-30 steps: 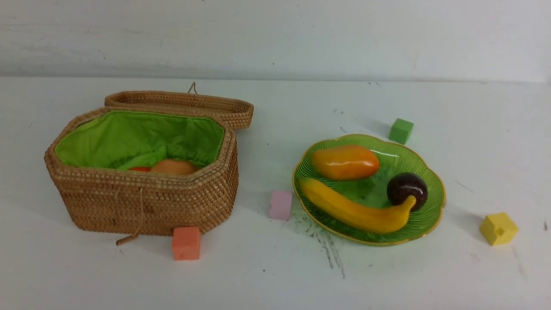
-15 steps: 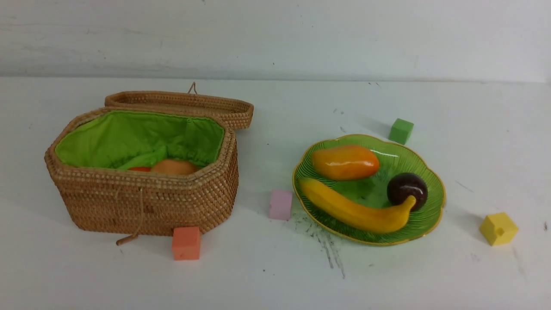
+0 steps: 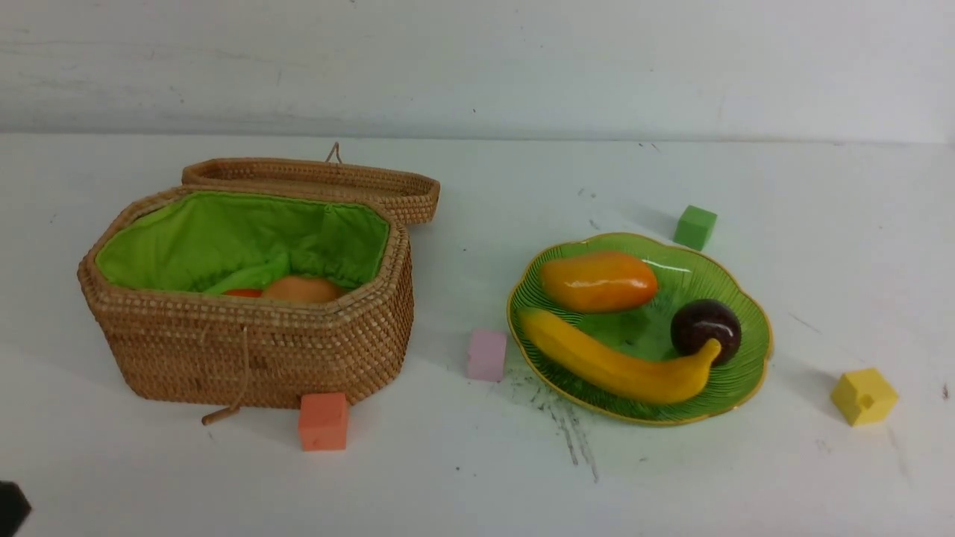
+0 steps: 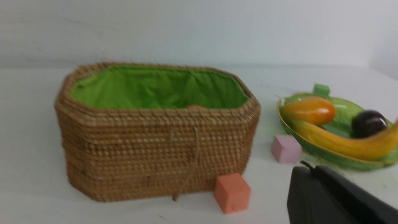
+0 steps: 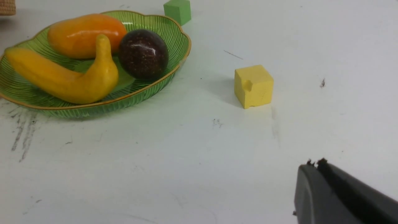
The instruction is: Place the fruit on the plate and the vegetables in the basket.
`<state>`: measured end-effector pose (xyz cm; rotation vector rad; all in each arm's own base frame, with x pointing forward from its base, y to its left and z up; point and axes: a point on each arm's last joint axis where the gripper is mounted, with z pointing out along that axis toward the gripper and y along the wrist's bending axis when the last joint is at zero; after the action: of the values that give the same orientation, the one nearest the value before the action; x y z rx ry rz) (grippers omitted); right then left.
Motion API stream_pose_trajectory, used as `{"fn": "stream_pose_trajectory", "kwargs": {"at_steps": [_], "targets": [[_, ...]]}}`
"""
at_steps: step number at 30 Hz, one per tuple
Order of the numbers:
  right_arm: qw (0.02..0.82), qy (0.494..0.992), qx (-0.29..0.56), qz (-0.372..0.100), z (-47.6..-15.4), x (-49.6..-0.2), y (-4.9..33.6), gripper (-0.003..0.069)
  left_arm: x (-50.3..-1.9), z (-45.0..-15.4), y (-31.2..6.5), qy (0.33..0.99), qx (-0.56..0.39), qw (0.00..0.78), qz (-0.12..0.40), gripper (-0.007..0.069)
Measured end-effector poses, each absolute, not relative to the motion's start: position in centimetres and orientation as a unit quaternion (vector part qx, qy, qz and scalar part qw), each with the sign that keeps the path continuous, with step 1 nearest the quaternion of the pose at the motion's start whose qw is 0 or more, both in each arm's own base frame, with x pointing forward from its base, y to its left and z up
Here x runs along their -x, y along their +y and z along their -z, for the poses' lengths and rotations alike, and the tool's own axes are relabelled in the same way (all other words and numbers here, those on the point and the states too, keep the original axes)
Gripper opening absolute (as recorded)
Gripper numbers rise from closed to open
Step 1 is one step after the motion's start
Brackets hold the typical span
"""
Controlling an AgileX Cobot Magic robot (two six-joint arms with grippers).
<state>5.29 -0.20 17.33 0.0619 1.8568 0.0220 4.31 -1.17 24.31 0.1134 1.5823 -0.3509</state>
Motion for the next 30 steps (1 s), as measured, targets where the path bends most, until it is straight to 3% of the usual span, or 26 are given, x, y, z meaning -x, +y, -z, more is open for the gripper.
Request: {"fn": "stream_pose_trajectory", "kwargs": {"at_steps": [8, 17, 30], "targets": [[0.599, 0.801, -0.027, -0.010, -17.3, -5.3, -0.2, 0.0034, -4.7, -24.3, -0.4, 0.673, 0.018, 0.734, 0.090, -0.0013], [0.599, 0.801, -0.027, -0.010, -17.3, -5.3, -0.2, 0.0034, -5.6, -20.6, -0.5, 0.678, 0.044, 0.725, 0.111, -0.0013], [0.598, 0.801, -0.027, -0.009, -17.3, -5.3, -0.2, 0.0044, -5.2, -16.9, -0.5, 0.808, 0.053, 0.578, 0.100, -0.0013]]}}
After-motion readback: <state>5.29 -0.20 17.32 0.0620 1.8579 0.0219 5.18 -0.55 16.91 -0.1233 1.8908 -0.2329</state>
